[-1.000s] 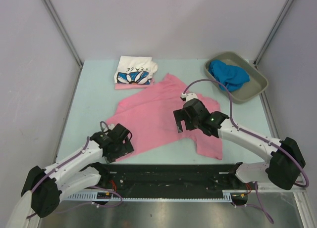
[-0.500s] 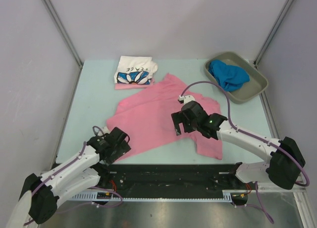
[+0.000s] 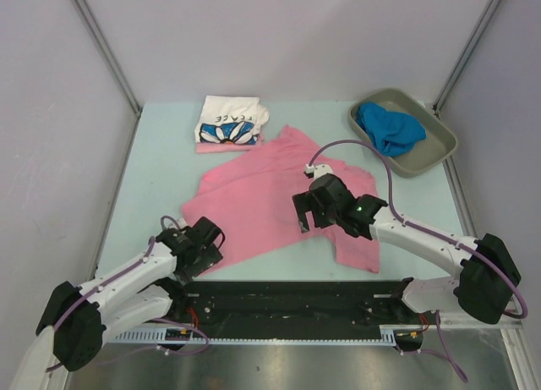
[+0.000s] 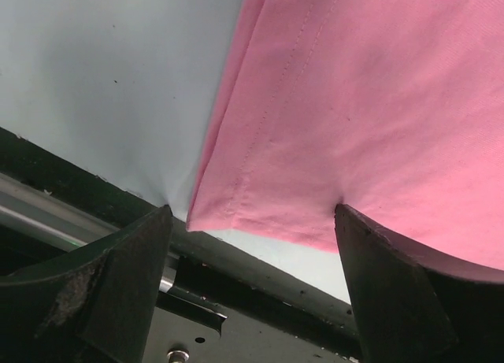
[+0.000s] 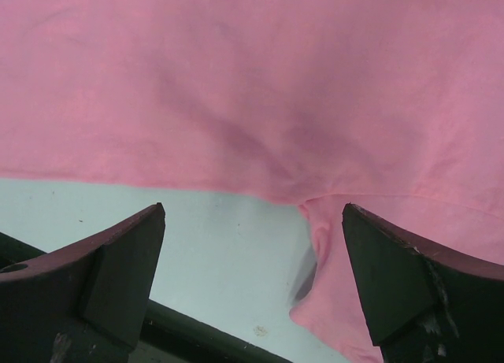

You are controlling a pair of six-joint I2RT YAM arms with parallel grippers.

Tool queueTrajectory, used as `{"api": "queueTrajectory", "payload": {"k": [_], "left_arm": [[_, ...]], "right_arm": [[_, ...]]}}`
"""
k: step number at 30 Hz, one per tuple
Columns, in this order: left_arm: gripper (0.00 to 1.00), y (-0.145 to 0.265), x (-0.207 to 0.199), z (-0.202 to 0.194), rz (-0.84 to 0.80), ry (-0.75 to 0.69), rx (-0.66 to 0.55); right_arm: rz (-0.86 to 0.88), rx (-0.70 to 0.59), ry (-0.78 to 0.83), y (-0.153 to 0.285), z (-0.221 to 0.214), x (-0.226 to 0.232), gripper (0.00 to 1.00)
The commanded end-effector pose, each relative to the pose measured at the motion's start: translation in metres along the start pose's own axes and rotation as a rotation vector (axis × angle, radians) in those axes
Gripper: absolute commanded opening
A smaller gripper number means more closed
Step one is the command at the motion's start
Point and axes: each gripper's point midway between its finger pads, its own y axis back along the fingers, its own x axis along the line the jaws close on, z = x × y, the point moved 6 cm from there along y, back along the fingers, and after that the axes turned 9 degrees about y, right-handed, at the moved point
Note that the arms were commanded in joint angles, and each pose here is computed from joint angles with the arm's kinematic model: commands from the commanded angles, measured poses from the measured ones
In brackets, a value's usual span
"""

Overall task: Fold and stack the t-shirts
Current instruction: Flatten the tshirt out

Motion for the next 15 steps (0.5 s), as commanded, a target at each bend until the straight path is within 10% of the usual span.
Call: {"api": "queueTrajectory", "payload": {"k": [1,15], "left_arm": [[0.87,-0.009,-0.005,0.003,-0.006,0.031,-0.047],[0.00,-0.012,-0.016,0.013,-0.093,0.022,-0.069]], "right_arm": [[-0.014,-0.030,-0.010,0.001,0.004,-0.001,1.00],[-0.148,0.031,-0.237,0.005,-0.025,-0.030,0.89]]}}
